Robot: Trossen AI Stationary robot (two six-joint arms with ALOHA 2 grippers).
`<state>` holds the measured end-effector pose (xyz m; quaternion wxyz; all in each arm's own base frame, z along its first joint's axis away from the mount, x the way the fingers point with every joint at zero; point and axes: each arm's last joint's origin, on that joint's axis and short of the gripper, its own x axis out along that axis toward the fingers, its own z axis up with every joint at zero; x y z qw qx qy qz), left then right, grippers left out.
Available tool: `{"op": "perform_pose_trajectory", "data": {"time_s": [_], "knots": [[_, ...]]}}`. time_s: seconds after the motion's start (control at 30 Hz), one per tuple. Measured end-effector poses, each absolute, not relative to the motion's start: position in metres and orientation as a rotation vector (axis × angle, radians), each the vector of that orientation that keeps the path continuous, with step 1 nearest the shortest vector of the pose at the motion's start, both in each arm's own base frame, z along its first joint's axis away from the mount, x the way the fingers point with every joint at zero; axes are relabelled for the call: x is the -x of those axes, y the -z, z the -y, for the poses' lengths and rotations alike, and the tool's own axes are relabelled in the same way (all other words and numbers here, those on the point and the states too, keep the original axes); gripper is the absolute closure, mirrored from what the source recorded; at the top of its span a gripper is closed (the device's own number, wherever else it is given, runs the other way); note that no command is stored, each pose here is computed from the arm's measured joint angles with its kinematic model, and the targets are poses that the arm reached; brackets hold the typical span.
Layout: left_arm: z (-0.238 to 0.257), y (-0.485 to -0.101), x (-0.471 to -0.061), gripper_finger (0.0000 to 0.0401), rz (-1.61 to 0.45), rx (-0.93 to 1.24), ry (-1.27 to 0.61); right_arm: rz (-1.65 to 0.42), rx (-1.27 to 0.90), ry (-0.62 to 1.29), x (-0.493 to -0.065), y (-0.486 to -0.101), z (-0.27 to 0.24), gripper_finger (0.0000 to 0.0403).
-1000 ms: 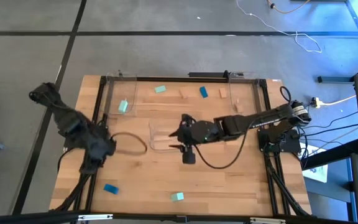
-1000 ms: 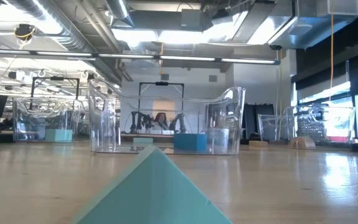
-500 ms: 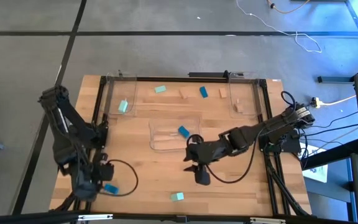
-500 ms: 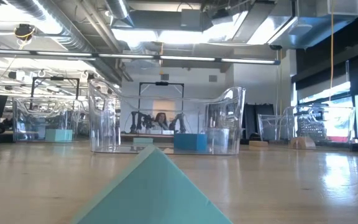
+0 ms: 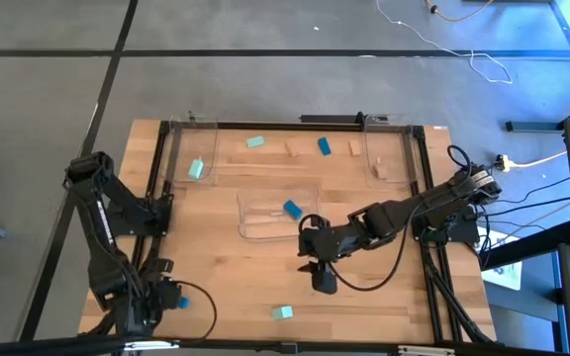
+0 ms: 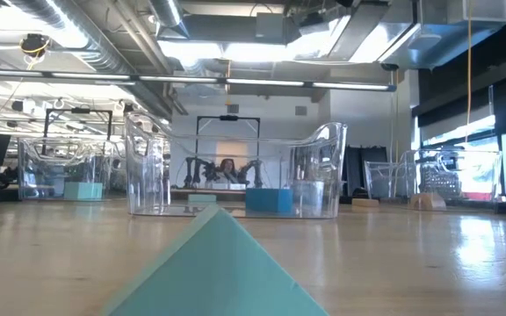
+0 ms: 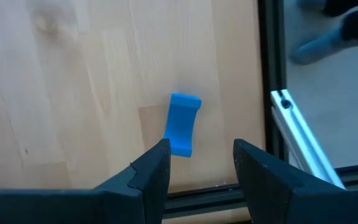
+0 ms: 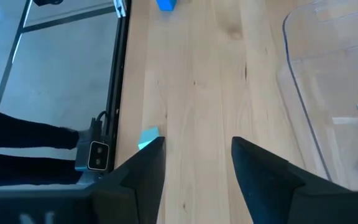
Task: Sort & place blocks by color
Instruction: Put the bottom blue block into the middle transparent bin
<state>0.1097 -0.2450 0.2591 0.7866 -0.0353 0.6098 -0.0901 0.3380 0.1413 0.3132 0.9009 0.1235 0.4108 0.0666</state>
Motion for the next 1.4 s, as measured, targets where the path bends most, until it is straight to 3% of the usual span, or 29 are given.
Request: {"op": "perform_pose_trajectory", "data": {"time_s": [0.27, 0.63, 1.4], "knots": [[0.256, -0.244, -0.113, 0.0234, -1.309, 0.032, 0.169, -0.849, -0.256, -0.138, -0.338, -0.313, -0.141, 0.0219], [0.258, -0.248, -0.120, 0.0234, -1.099, 0.029, 0.103, -0.848, -0.255, -0.139, -0.338, -0.313, -0.141, 0.0219], [0.258, -0.248, -0.120, 0.0234, -1.106, 0.158, 0.030, -0.848, -0.256, -0.138, -0.338, -0.313, -0.141, 0.0219]]}}
